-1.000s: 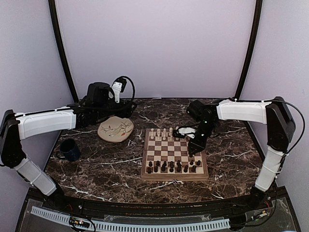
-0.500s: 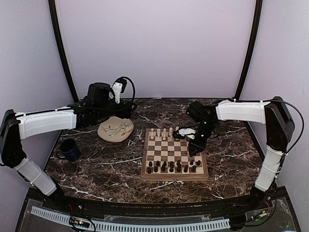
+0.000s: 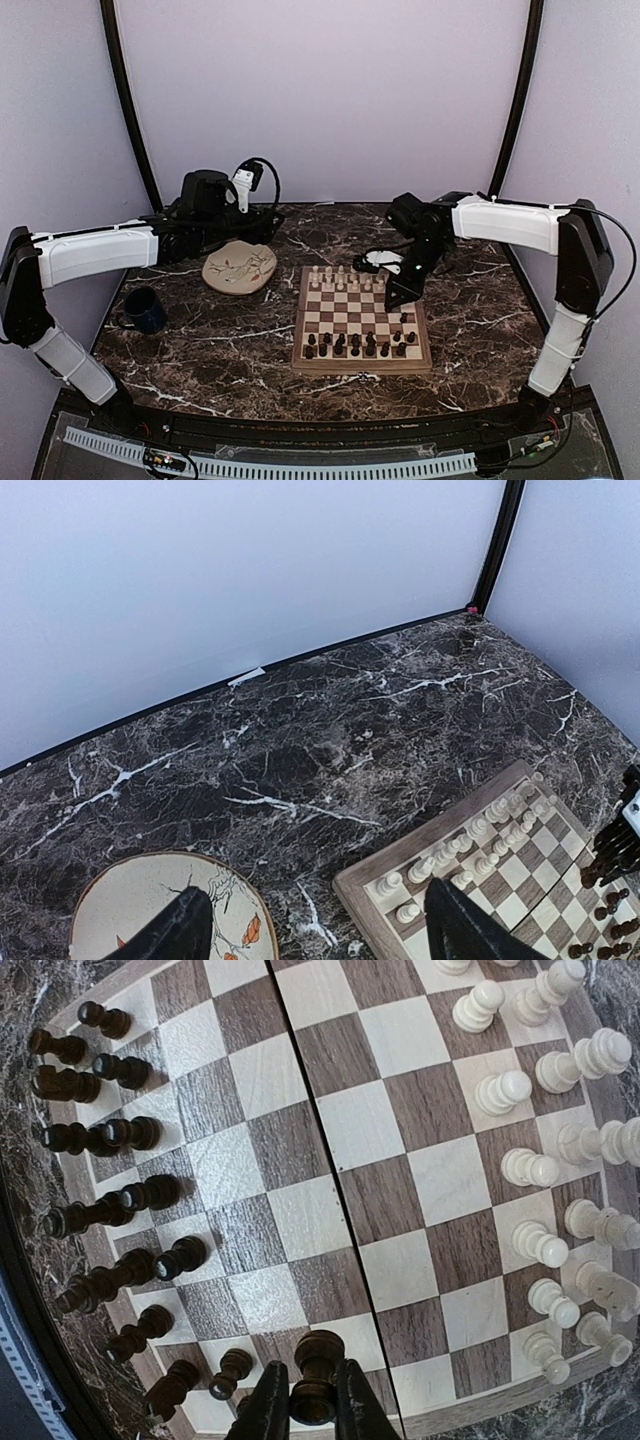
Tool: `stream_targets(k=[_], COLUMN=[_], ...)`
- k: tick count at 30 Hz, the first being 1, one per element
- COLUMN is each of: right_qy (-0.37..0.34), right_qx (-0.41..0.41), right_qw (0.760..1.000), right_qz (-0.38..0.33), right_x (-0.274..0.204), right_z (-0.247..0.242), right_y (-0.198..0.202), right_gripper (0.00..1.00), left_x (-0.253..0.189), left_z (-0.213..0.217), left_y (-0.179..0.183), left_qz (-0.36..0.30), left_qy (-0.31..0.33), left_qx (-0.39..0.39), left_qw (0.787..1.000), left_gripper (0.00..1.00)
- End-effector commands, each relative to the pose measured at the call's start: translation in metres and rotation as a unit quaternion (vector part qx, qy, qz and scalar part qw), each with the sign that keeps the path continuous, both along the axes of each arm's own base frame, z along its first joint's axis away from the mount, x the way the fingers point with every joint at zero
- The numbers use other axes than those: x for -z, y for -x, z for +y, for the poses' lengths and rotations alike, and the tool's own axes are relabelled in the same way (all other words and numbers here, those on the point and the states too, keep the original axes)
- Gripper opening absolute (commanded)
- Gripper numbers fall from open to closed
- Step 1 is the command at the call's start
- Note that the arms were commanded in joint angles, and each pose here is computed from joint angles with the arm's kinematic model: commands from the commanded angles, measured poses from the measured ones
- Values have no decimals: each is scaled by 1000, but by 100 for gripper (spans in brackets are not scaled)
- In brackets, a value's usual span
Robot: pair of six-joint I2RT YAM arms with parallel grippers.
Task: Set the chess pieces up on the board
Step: Place the rook at a8.
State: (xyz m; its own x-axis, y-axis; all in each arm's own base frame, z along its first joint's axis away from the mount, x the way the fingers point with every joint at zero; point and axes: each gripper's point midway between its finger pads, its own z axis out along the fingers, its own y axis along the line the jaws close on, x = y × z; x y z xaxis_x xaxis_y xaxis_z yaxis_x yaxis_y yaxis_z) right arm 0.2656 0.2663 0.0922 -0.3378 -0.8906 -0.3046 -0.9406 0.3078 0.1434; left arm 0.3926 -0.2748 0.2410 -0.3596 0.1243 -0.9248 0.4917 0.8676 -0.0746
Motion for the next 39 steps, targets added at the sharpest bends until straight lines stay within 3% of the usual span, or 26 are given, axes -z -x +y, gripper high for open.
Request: stream_targets(k=[1, 8, 12, 18, 21, 33, 39], right_qy=[-34, -39, -51, 32, 39, 65, 57], right_qx=[-14, -33, -65, -113, -130, -111, -115], right_qw=[999, 998, 997, 993, 991, 990, 991], right_qz=[-21, -28, -6, 2, -4, -58, -48], right_x=[-35, -51, -54, -16, -9, 16, 20], right_z=[4, -13, -27, -52, -53, -47, -41], right_y=[5, 29, 62, 102, 113, 91, 92], right_gripper=[16, 16, 16, 15, 15, 15, 16], left_x=[-14, -10, -5, 1, 5, 10, 7], left_z=[-2, -4, -4, -5, -5, -6, -6], left_y=[-2, -2, -3, -6, -7, -8, -7], left_qz=[-7, -3, 0, 5, 8, 15, 14], left_qy=[16, 11, 6, -3, -7, -8, -6], left_qx=[2, 4, 4, 2, 0, 3, 4], left_qw=[1000, 1000, 1000, 1000, 1000, 1000, 1000], left_gripper=[75, 75, 75, 75, 75, 75, 75])
